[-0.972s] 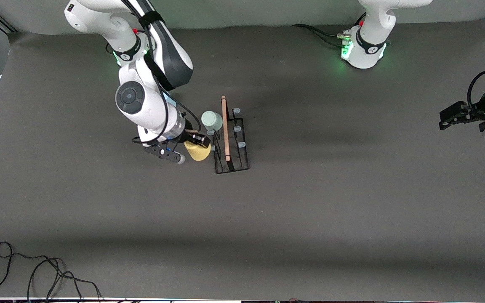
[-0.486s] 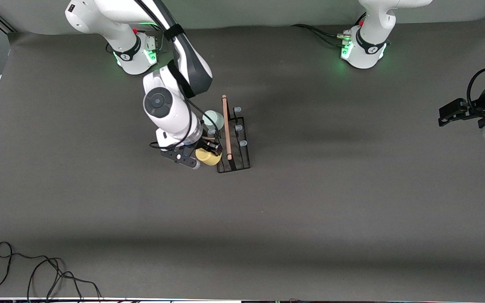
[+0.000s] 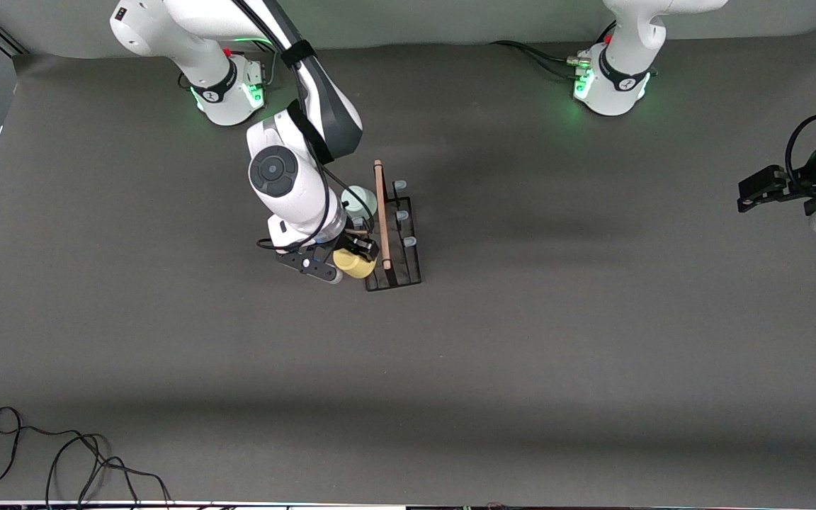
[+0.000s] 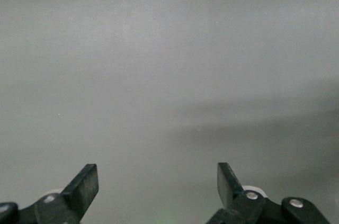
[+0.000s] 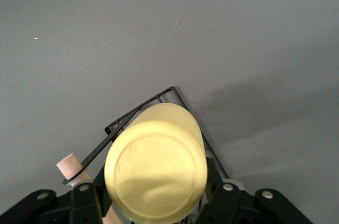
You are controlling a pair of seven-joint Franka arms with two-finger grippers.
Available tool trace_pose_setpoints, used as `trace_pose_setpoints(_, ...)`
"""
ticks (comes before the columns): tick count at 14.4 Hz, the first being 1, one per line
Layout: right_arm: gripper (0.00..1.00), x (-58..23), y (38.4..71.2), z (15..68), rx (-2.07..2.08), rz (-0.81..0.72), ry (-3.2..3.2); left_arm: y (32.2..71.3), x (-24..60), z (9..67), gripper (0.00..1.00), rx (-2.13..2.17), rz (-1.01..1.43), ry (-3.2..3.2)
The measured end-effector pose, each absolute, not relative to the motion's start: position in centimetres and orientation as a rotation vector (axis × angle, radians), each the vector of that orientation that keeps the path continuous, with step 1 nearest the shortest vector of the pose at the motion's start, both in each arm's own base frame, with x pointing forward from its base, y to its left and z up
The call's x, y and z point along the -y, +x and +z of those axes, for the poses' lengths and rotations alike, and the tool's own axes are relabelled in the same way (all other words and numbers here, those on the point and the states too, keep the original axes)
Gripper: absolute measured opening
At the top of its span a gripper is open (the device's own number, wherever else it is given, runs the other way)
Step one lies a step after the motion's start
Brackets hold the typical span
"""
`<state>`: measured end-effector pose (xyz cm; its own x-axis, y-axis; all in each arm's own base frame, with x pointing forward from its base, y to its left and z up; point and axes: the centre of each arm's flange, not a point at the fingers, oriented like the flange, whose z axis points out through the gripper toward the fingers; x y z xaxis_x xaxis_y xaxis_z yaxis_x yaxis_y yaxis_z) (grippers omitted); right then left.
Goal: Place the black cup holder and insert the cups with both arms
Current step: 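Lower the yellow cup onto a rack peg and open the right gripper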
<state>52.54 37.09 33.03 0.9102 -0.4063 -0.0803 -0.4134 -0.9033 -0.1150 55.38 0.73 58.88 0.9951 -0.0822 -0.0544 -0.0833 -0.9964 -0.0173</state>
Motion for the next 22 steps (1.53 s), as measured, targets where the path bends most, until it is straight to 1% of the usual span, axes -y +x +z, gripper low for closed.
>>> trace_pose_setpoints(4,0.69,-37.7,52.0,32.7,-0.621,0.091,-2.952,55.0,-0.8,58.7,1.0,-0.14,0.128,-3.117)
trace_pose_setpoints(10,0.69,-38.3,51.4,30.4,-0.617,0.113,-2.991,55.0,-0.8,58.9,1.0,-0.145,0.129,-3.117)
trace_pose_setpoints(11,0.74,-38.3,51.4,30.4,-0.617,0.113,-2.992,55.0,-0.9,58.9,1.0,-0.142,0.128,-3.117)
trace_pose_setpoints(12,0.84,-38.3,51.4,30.4,-0.619,0.113,-2.991,55.0,-1.0,58.9,1.0,-0.139,0.127,-3.117)
trace_pose_setpoints(14,1.0,-38.1,51.6,30.5,-0.625,0.108,-2.99,55.0,-1.1,58.9,1.0,-0.136,0.128,-3.117)
trace_pose_setpoints(16,1.0,-37.7,52.0,31.0,-0.634,0.1,-2.984,55.0,-1.2,58.9,1.0,-0.135,0.128,-3.117)
trace_pose_setpoints(18,1.0,-36.7,52.8,32.4,-0.638,0.123,-2.989,55.0,-1.2,58.9,1.0,-0.134,0.127,-3.118)
trace_pose_setpoints(20,1.0,-33.9,54.4,35.6,-0.597,0.186,-3.013,55.0,-2.0,59.0,1.0,-0.113,0.121,-3.119)
trace_pose_setpoints(22,1.0,-29.9,56.1,40.0,-0.534,0.26,-3.027,55.0,-3.1,59.1,1.0,-0.086,0.11,-3.121)
